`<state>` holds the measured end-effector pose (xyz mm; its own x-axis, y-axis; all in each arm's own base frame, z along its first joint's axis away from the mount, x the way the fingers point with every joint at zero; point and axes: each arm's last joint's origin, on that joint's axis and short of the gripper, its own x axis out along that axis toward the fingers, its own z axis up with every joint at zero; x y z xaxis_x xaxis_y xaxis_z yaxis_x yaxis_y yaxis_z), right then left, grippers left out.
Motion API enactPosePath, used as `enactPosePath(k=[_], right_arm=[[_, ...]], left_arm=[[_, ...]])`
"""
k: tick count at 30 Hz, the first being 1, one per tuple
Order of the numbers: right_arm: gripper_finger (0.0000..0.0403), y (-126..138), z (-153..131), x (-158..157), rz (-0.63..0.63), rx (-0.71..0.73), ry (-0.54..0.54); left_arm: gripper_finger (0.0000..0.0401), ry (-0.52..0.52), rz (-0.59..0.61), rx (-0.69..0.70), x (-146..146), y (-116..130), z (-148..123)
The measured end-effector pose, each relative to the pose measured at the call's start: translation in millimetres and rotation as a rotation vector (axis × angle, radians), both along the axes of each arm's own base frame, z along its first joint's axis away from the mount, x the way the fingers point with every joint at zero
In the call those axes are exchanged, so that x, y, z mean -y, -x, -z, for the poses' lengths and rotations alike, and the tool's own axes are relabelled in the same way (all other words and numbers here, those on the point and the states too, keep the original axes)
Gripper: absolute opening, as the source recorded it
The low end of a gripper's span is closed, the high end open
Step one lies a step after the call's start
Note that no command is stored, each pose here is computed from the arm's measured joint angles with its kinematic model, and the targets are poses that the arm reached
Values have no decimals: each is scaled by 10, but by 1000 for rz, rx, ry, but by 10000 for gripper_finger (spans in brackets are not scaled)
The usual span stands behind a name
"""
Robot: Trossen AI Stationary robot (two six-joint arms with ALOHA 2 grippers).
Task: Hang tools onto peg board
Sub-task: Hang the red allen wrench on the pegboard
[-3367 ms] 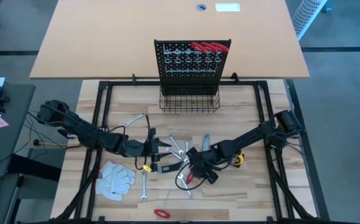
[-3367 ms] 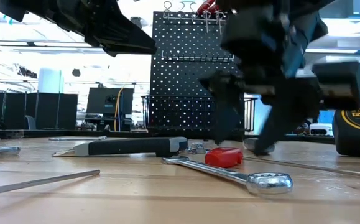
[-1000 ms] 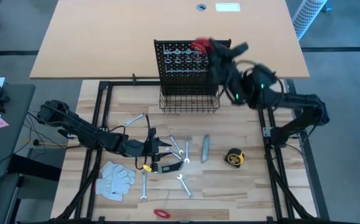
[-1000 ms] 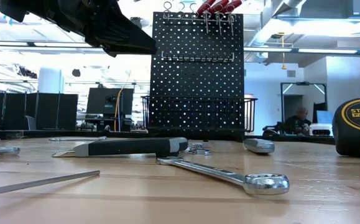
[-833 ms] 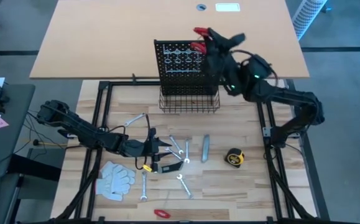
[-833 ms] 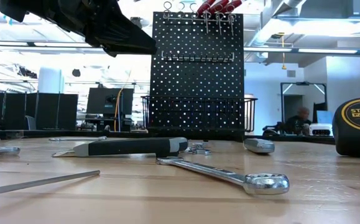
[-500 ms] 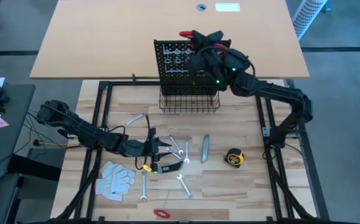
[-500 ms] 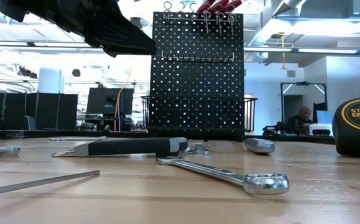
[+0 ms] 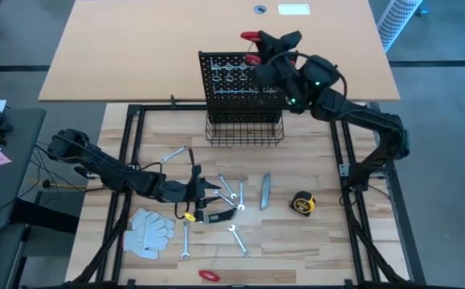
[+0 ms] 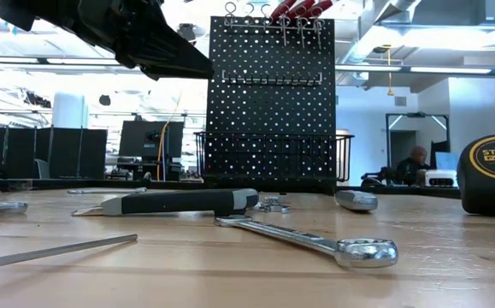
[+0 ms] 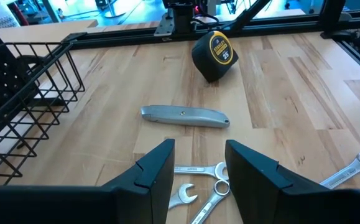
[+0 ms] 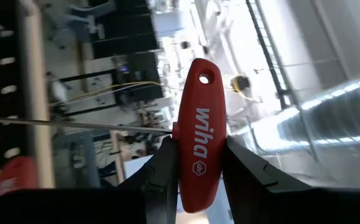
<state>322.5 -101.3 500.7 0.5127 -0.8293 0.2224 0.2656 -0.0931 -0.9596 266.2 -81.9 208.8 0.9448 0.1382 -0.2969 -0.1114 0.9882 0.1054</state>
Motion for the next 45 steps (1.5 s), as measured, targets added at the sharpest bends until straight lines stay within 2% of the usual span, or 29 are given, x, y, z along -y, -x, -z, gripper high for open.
enactPosePath(k=[8,12,19,27,35,45], right_arm=[[101,-13,146,124,25,-70,-84],[101,-7,141,138,37,-65,-83],[100,31,24,120,26,46,-48],[100,13,11,78,-14,57,-36],[100,-33,136,98,-40,-59,-75],[101,-30,228,165,-61,-119,-127]], left_arm=[[138,5,-1,2,0,0,-1],[138,6,-2,2,0,0,-1],[138,6,-2,2,1,0,-1],[138,6,-2,2,0,0,-1],[138,7,-2,2,0,0,-1],[138,6,-1,8,1,-2,-7]])
